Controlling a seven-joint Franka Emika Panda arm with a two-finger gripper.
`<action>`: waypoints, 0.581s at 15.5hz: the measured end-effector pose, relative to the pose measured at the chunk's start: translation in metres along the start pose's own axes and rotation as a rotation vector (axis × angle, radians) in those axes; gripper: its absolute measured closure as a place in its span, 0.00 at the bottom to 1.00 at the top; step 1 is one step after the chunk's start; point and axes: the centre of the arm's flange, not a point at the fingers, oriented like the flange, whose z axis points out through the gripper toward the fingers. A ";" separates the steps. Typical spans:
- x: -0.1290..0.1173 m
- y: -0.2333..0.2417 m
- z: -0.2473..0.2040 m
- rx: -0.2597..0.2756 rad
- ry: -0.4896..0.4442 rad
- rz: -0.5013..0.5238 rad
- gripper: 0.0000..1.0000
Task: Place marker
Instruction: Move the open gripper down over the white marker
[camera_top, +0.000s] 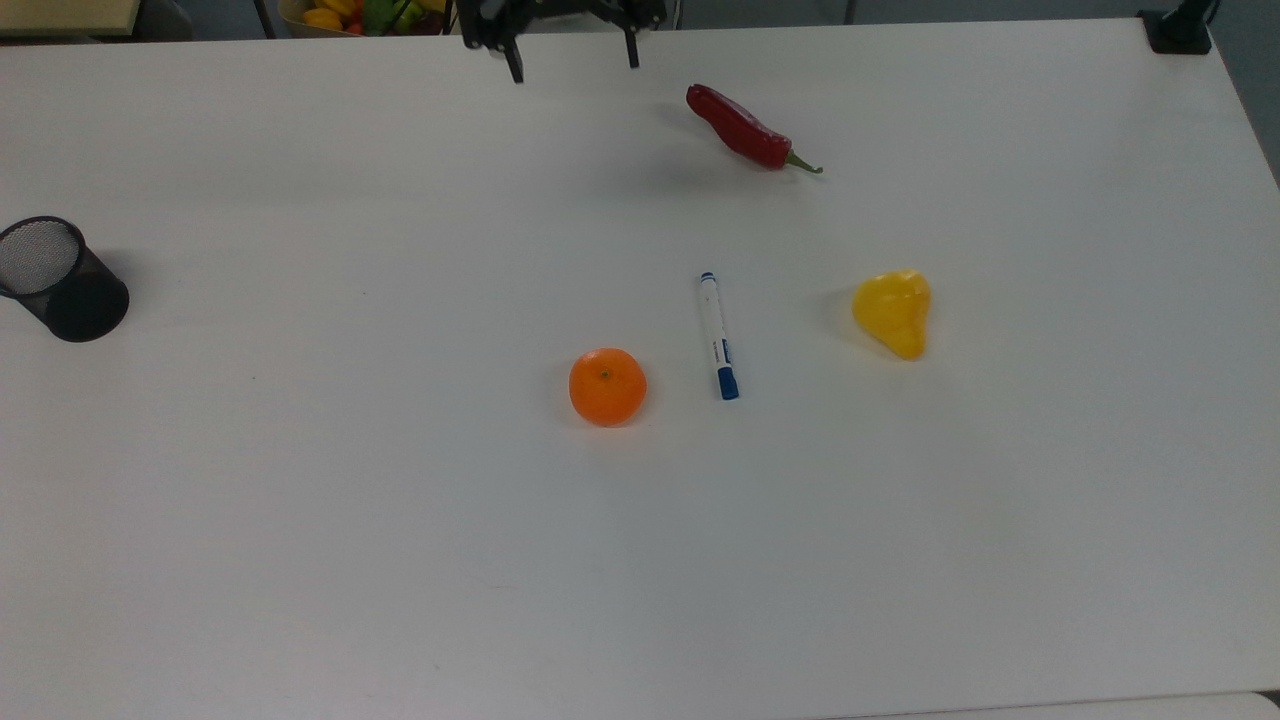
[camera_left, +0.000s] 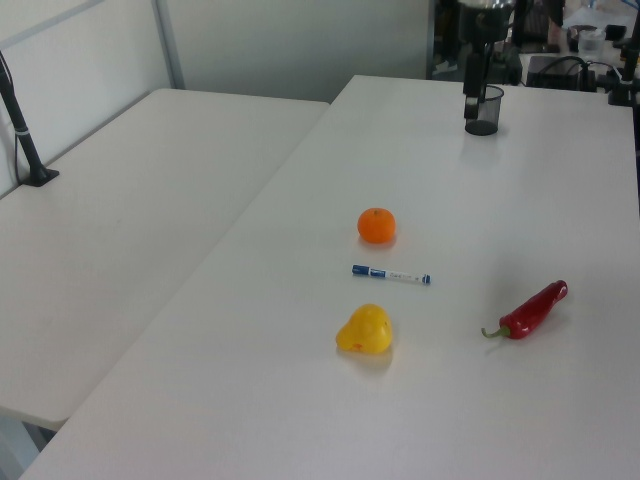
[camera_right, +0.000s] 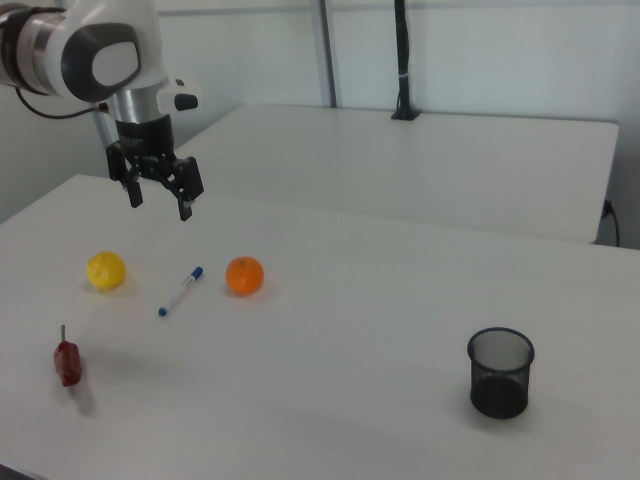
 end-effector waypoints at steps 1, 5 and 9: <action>0.005 -0.006 0.010 -0.002 -0.009 -0.009 0.00; 0.025 -0.023 0.045 -0.010 -0.013 -0.035 0.00; 0.045 -0.023 0.078 -0.019 0.004 -0.034 0.00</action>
